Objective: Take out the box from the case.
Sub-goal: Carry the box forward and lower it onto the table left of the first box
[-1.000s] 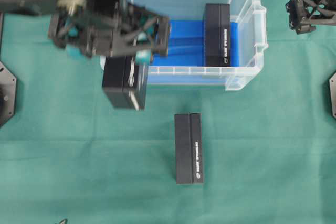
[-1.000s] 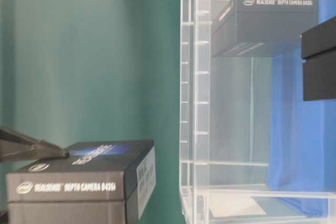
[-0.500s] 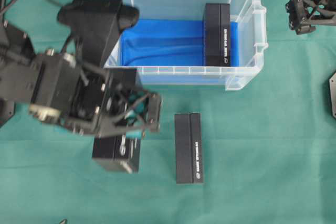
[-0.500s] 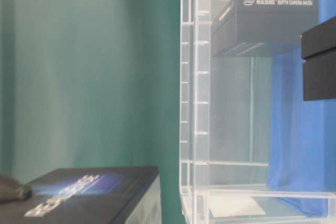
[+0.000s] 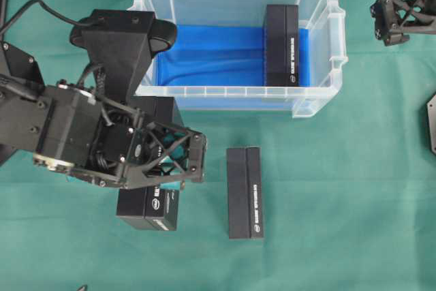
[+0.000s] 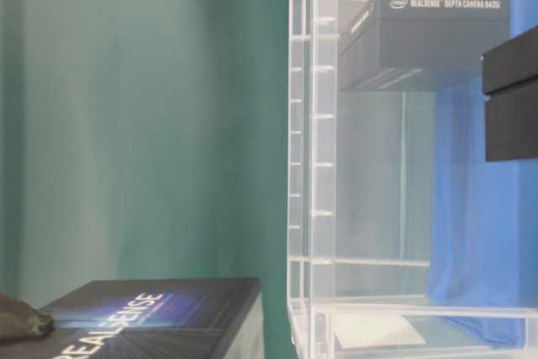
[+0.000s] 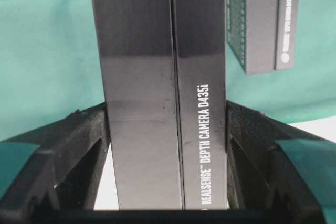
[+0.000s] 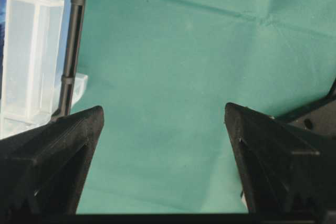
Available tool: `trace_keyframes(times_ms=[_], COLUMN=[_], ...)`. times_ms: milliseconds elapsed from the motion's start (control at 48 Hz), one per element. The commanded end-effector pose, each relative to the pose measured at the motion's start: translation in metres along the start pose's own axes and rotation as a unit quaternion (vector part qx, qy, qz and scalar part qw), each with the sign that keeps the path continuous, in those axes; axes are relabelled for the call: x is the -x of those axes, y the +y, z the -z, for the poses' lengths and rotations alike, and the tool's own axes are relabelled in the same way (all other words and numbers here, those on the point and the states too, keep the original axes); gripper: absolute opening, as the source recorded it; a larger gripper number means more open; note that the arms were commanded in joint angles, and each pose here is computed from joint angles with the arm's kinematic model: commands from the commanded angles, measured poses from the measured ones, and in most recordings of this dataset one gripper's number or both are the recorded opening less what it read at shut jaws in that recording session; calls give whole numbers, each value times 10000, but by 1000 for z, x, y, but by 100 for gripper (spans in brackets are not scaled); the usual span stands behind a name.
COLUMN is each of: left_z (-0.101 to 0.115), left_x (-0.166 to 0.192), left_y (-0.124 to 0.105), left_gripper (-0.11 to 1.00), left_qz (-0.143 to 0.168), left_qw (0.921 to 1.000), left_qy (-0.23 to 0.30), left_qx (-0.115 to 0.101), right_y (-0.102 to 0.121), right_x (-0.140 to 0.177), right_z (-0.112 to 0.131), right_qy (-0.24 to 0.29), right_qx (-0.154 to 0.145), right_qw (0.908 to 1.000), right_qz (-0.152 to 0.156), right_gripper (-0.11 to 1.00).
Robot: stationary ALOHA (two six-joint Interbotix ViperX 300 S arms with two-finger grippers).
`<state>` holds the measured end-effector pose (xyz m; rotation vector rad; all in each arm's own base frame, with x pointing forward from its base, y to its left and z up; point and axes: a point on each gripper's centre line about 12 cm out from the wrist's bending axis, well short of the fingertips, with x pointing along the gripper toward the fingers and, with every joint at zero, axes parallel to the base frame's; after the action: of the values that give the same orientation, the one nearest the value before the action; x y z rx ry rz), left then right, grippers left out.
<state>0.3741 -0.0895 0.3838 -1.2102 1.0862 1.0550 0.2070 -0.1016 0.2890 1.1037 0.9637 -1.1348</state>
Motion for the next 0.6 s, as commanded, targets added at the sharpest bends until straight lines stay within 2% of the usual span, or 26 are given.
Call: trace_keyframes(times_ms=[0, 208, 313, 584], left_z=[-2, 3, 6, 17], left_x=[14, -7, -24, -71], left_y=[6, 12, 12, 28], left_gripper=[61, 61, 61, 61], left_qz=[178, -62, -72, -146], left_qw=[9998, 9999, 9998, 9997], left_qy=[13, -86, -130, -158], left_qx=[9, -61, -108, 81], right_y=[2, 2, 2, 2], right_x=[7, 7, 7, 7], right_z=[-1, -1, -1, -1], right_qy=[-50, -50, -50, -57], right_qx=[-17, -17, -17, -14], right_qw=[9999, 9999, 9999, 9999], right_qz=[-121, -121, -121, -118], right_gripper=[90, 90, 90, 90])
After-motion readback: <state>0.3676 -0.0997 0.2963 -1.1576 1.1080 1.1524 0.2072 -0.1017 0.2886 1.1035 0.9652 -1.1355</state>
